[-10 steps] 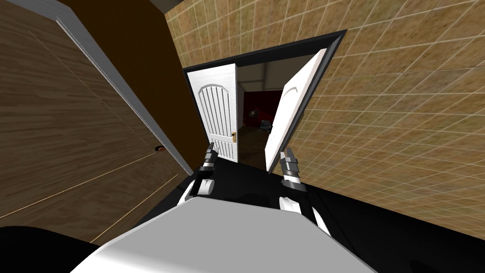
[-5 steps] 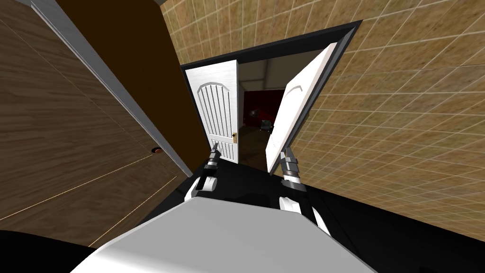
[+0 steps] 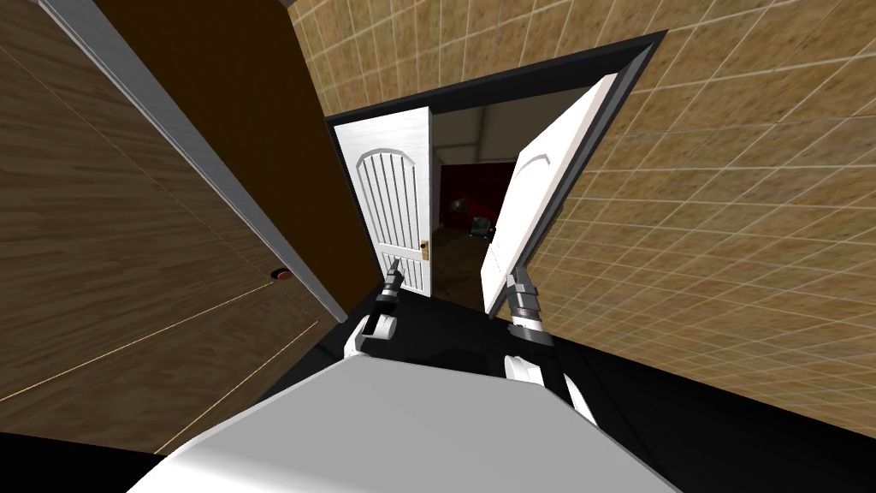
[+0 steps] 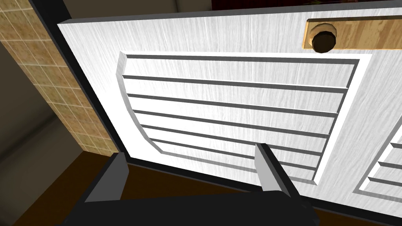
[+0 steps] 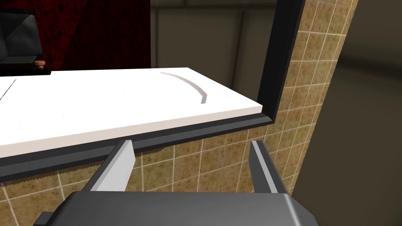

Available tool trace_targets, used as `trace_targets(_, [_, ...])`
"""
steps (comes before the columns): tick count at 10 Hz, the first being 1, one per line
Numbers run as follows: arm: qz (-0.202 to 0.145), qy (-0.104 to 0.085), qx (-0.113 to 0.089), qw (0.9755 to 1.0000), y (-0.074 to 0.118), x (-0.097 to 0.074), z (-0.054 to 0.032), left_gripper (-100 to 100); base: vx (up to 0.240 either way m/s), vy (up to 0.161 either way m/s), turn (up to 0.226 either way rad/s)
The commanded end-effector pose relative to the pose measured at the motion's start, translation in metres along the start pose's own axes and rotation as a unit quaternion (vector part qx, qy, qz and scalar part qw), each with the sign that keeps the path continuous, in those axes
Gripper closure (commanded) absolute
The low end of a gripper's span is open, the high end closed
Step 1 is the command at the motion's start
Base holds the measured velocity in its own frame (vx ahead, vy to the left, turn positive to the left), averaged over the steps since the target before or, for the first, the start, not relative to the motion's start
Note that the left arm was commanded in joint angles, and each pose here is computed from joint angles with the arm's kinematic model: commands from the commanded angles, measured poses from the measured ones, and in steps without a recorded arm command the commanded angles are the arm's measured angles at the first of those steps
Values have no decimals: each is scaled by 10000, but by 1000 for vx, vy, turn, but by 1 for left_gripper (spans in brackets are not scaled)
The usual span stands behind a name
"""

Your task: Push the door open

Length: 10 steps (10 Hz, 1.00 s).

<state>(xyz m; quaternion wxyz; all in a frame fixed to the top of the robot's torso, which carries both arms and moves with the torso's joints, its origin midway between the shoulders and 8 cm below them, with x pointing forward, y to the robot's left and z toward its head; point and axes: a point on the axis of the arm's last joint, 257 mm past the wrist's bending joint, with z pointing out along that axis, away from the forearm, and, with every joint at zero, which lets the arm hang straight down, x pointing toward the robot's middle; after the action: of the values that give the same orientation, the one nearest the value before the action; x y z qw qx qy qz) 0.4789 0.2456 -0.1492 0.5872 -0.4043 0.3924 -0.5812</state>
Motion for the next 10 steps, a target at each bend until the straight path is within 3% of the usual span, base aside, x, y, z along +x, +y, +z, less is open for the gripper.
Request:
trace_targets(1, [-8,23,-74,10000,91,3,9,-100,48,36,-8])
trace_targets(3, [-51,129,-152,9998,229,104,134,-100,74,45,-4])
trace_targets(4, [-49,124,-250,9996,321,99,104,-100,68,57,-8])
trace_targets(5, [-69,179,-269,9995,368,153,173,-100,50,53,-4])
trace_targets(6, [-68,175,-339,9992,433,149,150,-100,37,39,-5])
trace_targets(7, [-85,229,-378,9990,497,203,213,-100,48,48,-3])
trace_targets(8, [-83,226,-428,9988,543,200,196,-100,43,42,-6])
trace_targets(9, [-101,278,-481,9984,616,255,252,-100,47,47,-2])
trace_targets(10, [-99,276,-517,9982,649,253,239,-100,43,32,-9])
